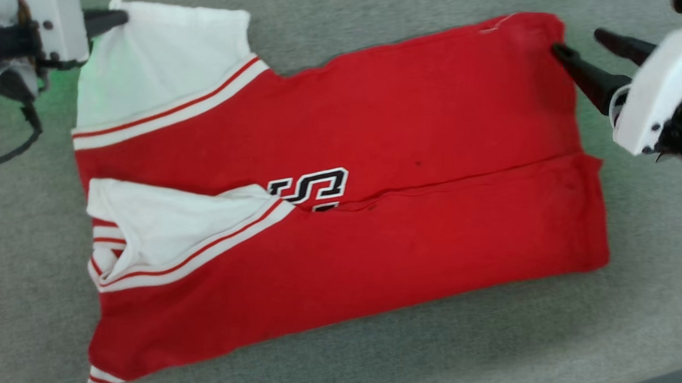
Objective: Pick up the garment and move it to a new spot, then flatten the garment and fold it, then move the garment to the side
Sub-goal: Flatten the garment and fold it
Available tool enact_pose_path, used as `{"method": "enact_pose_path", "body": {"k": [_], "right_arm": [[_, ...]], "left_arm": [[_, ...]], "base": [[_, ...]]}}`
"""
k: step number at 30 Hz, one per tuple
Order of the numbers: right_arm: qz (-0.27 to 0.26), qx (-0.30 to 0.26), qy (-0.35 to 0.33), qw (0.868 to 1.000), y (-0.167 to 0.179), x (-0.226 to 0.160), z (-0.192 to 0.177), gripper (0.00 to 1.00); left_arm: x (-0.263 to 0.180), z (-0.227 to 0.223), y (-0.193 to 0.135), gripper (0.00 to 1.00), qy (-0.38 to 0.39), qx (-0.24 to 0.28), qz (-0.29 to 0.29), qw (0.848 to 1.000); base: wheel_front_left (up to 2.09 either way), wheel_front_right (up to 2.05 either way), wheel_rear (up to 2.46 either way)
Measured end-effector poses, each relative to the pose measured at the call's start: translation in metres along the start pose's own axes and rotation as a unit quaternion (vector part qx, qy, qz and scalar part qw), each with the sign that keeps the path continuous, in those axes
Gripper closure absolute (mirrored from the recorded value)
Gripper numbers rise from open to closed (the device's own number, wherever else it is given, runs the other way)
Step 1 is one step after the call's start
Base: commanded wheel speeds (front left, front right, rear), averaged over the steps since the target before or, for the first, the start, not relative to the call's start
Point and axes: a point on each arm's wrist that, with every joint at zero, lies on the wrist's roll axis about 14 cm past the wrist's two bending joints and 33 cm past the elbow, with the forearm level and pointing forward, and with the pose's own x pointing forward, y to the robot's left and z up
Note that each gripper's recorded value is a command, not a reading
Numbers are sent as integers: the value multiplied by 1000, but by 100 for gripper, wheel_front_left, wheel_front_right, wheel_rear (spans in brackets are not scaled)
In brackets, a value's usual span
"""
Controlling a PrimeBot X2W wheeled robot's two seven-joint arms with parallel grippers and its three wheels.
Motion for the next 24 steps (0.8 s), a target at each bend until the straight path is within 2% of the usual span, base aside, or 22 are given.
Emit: {"method": "enact_pose_path", "body": {"k": [2, 7, 11, 12, 14, 15, 16, 24], "right_arm": [[2, 9, 56, 998, -1, 12, -9, 0], [-12, 0, 133, 991, -5, 37, -17, 0], [-9, -6, 158, 987, 0, 52, -21, 0], [-8, -14, 161, 987, 2, 55, -21, 37], [-6, -16, 160, 987, 4, 58, -20, 88], [-3, -16, 154, 988, 6, 60, -18, 88], [1, -14, 147, 989, 8, 62, -16, 100], [25, 0, 99, 995, 22, 44, -9, 100]], "left_arm": [[0, -1, 3, 100, -3, -2, 0, 1000], [-1, -3, 9, 100, -6, -5, 2, 1000], [-1, -4, 11, 100, -9, -5, 1, 1000], [-1, -4, 11, 100, -11, -5, 0, 1000], [-2, -4, 11, 100, -12, -5, -1, 1000], [-2, -3, 11, 100, -16, -8, -4, 1000], [-4, -2, 10, 100, -21, -11, -7, 1000], [-33, -1, -25, 100, -88, -44, -66, 993]], "base": [[0, 0, 0], [0, 0, 0], [0, 0, 0], [0, 0, 0], [0, 0, 0], [0, 0, 0], [0, 0, 0], [0, 0, 0]]}}
